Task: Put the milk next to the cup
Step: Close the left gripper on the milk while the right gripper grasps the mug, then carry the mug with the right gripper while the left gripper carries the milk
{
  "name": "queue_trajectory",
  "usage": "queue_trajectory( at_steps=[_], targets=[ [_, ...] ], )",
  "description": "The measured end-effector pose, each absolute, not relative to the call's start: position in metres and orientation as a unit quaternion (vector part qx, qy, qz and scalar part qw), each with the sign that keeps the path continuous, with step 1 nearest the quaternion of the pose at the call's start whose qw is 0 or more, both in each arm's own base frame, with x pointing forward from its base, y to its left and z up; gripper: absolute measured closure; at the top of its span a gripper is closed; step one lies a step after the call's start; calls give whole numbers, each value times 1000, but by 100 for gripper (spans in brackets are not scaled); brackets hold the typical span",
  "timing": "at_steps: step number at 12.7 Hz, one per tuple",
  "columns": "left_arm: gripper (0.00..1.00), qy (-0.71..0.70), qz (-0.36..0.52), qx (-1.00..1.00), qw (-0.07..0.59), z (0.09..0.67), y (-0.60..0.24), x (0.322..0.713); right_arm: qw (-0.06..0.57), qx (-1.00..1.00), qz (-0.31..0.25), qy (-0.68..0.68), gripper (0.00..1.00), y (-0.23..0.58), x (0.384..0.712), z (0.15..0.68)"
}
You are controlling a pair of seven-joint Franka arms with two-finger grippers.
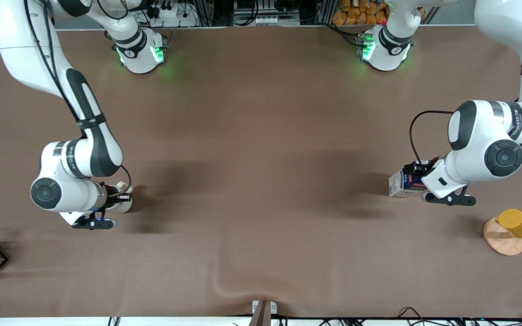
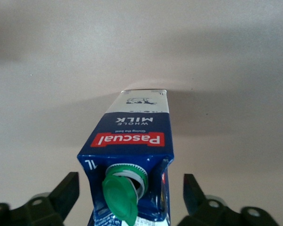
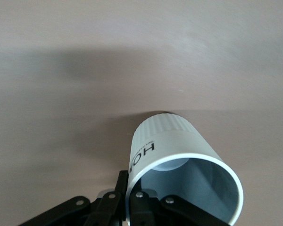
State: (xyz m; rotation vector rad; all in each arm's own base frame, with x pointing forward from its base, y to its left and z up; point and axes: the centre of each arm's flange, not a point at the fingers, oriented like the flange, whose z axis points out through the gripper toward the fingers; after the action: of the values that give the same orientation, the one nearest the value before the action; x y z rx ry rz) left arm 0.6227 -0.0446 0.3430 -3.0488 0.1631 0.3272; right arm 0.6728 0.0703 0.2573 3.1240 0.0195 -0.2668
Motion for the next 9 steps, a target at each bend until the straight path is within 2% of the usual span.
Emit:
queue_trajectory(
  at_steps=[1,2,3,4,6,7,9],
  targets=[
    [7,53,107,-992,35,343,-44,623,0,997,-77,13,96,92,674,267],
    [15,53,107,-992,35,343,-44,623,-5,997,-70,13,96,115,674,276],
    [15,54,107,-992,35,343,-44,623,-11,998,-64,6,96,139,672,284],
    [22,54,107,-992,35,343,-44,623,-18,998,-62,-9,96,163,670,290],
    [48,50,107,-992,35,344,-39,623,-38,995,-65,-65,96,210,660,297],
    [55,47,108,-992,35,344,-35,623,-43,992,-69,-97,96,236,653,299],
    [59,46,107,-993,34,345,-33,624,-40,985,-69,-150,96,284,638,306]
  ],
)
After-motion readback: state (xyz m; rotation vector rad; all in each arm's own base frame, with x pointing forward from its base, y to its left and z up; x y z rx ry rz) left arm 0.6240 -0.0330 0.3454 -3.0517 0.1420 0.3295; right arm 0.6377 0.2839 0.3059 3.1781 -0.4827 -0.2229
